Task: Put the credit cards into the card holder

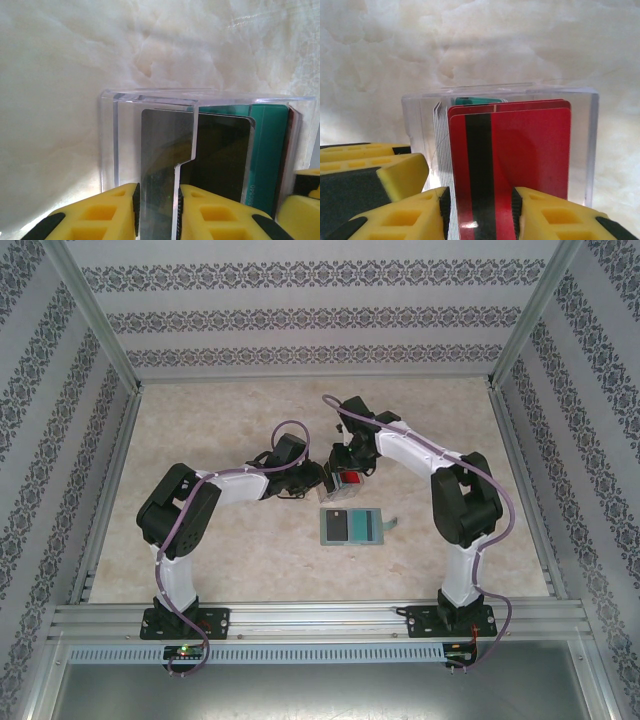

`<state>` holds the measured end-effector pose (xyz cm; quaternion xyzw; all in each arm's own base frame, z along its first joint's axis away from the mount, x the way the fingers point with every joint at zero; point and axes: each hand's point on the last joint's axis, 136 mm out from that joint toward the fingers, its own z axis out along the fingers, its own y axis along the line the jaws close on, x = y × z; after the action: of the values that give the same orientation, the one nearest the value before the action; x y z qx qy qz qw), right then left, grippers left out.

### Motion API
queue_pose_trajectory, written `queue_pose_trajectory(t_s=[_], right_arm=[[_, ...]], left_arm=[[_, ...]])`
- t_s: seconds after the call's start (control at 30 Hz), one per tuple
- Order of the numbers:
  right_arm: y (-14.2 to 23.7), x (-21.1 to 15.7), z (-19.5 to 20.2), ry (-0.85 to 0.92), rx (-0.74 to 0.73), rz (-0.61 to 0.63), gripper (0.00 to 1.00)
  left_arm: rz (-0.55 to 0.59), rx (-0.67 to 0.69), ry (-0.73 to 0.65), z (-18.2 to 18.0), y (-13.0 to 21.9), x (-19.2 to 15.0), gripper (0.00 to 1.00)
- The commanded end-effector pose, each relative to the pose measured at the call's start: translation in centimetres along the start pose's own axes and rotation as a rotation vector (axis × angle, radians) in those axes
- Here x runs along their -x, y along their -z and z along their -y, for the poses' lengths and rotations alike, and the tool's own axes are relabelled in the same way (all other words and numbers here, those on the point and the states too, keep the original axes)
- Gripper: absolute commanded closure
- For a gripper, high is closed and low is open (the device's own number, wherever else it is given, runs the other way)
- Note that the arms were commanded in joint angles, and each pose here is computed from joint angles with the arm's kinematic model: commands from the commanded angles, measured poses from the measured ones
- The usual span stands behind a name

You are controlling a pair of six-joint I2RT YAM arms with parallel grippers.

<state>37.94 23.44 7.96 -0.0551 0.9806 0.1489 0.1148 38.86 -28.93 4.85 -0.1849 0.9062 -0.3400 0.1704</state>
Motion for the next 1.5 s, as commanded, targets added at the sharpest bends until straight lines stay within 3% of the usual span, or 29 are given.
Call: queue_pose_trajectory(t_s=[0.0, 0.67, 1.07, 1.47], right_arm=[[-1.2, -0.6, 0.1, 0.026, -0.026, -0.043, 0.6], [-1.6, -0.9, 1.9, 0.075, -0.219, -0.027, 0.58], [-0.3, -0.3, 2.0, 0.065, -0.225, 0.025, 0.71], [1.7, 0.7, 3.2, 0.019, -0.211, 0.079, 0.76]], left_arm=[[-0.007, 0.023, 0.021, -0.9, 0.1, -0.1, 0.73], [-0.006, 0.018, 0.027, -0.9, 0.1, -0.2, 0.73], [-0.006, 0.018, 0.021, -0.8, 0.2, -0.1, 0.73], [-0.003, 0.026, 0.024, -1.1, 0.3, -0.2, 0.73]])
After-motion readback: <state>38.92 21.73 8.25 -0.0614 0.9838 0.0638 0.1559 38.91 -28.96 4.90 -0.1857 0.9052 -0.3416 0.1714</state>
